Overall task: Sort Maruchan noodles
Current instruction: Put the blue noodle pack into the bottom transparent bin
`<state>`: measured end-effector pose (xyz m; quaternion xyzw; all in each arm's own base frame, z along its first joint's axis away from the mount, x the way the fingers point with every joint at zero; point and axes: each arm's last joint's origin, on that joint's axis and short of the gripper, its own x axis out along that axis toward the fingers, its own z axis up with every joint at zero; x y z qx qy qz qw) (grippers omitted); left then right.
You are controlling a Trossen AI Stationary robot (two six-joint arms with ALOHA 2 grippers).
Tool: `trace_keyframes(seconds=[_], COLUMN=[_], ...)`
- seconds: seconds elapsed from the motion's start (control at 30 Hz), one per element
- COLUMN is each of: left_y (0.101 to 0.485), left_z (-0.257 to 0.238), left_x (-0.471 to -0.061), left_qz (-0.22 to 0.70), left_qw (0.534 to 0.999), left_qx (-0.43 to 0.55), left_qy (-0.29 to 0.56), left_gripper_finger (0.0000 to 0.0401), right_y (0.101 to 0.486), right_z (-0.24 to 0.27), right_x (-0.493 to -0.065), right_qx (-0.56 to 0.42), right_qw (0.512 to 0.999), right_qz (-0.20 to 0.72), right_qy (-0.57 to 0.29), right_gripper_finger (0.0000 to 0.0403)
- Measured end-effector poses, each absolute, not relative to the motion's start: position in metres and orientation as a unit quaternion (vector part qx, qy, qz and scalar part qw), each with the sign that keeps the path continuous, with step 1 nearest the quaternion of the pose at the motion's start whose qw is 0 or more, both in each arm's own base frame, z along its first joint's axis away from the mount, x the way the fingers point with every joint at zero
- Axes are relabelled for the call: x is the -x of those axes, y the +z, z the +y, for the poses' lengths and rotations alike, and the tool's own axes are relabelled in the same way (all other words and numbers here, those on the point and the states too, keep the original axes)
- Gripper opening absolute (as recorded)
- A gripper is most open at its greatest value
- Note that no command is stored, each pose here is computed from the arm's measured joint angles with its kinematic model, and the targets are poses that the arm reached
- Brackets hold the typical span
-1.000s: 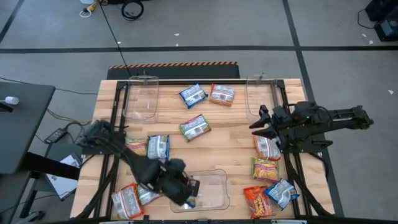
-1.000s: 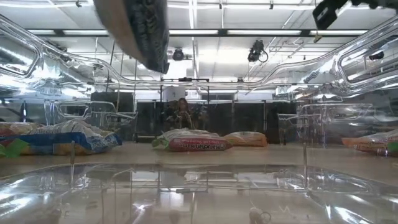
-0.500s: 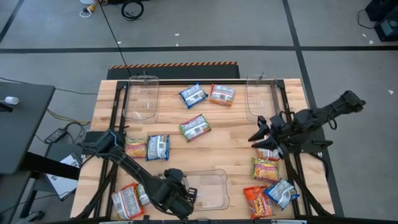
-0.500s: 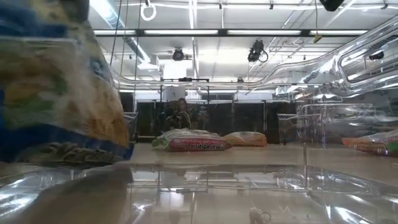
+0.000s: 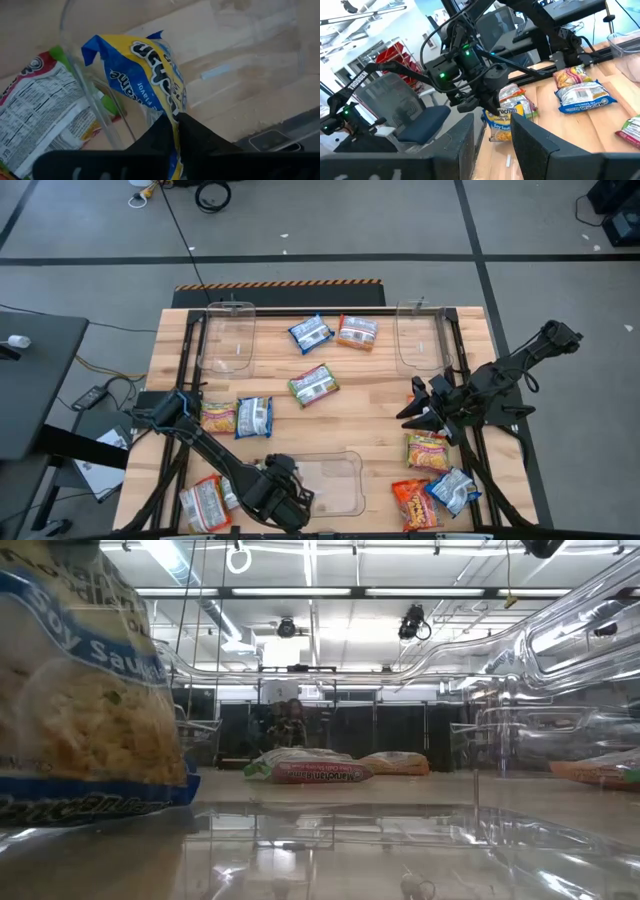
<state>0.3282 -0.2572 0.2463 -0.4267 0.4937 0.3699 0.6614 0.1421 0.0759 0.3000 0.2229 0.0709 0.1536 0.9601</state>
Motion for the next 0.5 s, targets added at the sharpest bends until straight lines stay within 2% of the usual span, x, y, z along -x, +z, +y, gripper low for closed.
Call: trace_keyframes(seconds=[0.27, 0.5], left_y=[0.251, 0.305], left_z=[-0.254, -0.222], left_x=[-0.326, -0.309], left_qz=[0.514, 0.477], left_qw=[0.646, 0.673], left_qx=[0.43, 0.408], left_qy=[0.366, 0.391], left_gripper_finger=[0.0084, 0.0105], right_y=[0.307, 0.314], right_z=[0.073, 0.065], right_x=[-0.141, -0.14], right_qx=[-0.234, -0.228], right_qw=[0.961, 0.967], right_qz=[0.036, -0.003], right_qy=[0.145, 0.114], right_gripper_finger=[0.0133, 0.0133])
